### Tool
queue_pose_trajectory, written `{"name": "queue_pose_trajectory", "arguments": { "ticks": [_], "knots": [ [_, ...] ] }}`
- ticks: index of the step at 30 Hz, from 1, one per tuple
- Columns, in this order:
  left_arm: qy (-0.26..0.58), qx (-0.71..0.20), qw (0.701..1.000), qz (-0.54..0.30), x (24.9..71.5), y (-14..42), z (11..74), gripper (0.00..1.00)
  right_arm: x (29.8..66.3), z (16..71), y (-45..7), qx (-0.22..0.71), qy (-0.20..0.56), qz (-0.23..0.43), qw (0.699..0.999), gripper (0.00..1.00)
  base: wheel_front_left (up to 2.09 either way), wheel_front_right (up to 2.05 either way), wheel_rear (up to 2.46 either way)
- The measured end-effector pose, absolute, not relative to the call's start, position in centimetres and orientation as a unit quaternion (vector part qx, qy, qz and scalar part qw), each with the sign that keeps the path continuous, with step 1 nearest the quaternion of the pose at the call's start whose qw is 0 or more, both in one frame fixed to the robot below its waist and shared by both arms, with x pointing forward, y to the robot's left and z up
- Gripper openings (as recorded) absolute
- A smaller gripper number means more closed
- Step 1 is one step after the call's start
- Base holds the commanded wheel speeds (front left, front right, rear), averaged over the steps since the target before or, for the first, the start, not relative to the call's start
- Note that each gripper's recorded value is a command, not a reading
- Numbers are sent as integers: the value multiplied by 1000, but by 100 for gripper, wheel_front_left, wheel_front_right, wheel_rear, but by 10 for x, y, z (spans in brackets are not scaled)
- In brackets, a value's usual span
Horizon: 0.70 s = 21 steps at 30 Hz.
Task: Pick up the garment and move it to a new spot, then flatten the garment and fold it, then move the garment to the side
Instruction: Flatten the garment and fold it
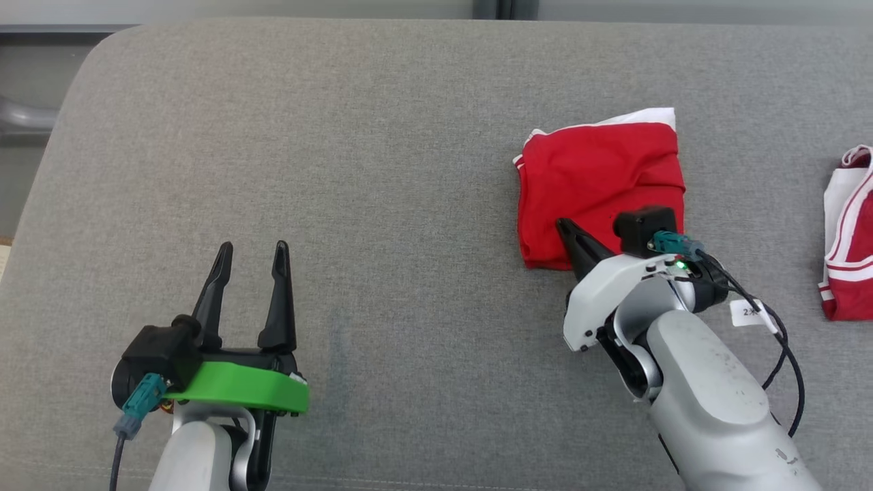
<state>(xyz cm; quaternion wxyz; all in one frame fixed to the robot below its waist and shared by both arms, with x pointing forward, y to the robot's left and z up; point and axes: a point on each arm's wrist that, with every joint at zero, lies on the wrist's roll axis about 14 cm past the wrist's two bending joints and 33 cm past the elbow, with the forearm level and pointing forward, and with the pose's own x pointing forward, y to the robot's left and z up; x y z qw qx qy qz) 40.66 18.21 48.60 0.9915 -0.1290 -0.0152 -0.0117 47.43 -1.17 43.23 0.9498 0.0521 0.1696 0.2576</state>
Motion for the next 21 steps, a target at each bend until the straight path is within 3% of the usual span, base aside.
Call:
{"name": "queue_pose_trajectory", "arguments": {
  "ticks": [6,12,21],
  "knots": [
    [-24,-129,991,-23,409,175,492,100,488,488,-44,79,93,219,968,0,0,0,0],
    [-23,-129,991,-37,414,166,491,100,508,482,-68,32,128,186,974,0,0,0,0],
    [-16,-132,991,-24,416,176,486,100,534,442,-30,-22,206,222,953,0,0,0,0]
  ]
}}
